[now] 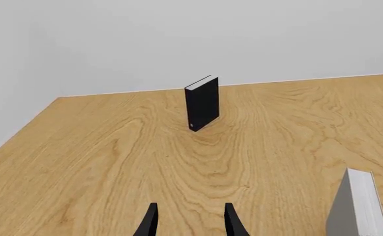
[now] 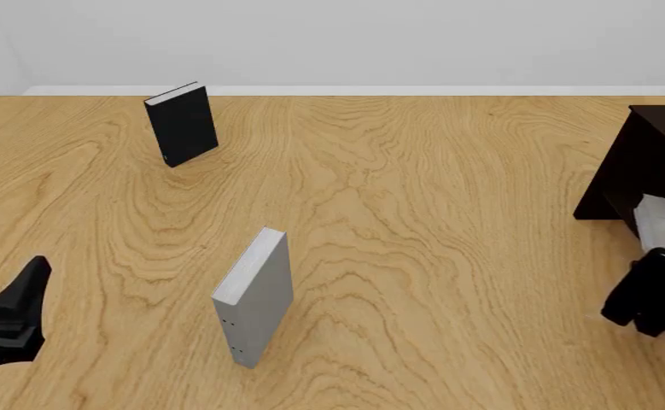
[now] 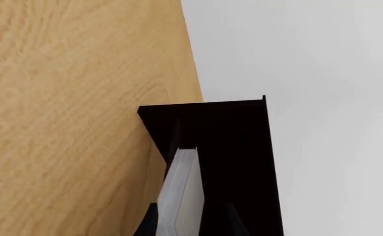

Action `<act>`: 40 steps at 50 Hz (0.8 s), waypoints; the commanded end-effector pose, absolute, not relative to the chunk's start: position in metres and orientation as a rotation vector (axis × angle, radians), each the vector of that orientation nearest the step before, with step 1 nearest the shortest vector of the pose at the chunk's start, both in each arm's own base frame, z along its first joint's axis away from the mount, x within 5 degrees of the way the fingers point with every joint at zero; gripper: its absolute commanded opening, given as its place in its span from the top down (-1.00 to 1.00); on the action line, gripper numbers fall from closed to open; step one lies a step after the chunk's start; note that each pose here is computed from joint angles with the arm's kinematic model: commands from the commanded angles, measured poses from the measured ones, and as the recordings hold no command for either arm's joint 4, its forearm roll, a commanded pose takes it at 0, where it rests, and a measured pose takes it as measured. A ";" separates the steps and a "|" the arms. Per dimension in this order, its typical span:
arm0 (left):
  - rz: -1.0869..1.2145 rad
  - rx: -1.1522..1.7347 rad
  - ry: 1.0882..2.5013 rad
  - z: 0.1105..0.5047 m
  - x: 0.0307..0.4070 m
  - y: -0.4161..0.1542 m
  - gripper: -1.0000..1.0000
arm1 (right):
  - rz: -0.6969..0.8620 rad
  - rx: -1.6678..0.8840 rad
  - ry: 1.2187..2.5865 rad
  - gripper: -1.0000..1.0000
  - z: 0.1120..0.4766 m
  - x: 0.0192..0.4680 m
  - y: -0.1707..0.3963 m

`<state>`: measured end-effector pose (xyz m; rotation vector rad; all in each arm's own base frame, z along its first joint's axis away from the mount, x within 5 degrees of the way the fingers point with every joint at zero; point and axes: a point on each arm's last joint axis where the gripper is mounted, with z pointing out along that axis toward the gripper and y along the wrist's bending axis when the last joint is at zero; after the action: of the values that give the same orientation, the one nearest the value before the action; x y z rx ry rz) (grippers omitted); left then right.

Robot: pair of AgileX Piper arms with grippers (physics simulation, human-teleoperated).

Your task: Pick up the book on the right and place it on the cabinet shelf.

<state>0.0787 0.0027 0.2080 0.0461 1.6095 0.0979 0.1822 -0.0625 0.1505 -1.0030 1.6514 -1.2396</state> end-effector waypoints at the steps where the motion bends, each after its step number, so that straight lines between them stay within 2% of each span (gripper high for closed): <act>1: 0.098 0.048 1.611 0.208 0.079 0.003 -1.00 | -1.276 -0.960 1.675 -1.00 0.153 0.176 -0.070; 40: 0.092 0.052 1.606 0.208 0.080 0.002 -1.00 | -1.310 -0.884 1.734 -1.00 0.159 0.161 -0.079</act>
<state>0.0799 0.0023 0.2084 0.0505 1.6074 0.0926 0.1660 -0.0731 0.1573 -0.9181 1.7114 -1.2832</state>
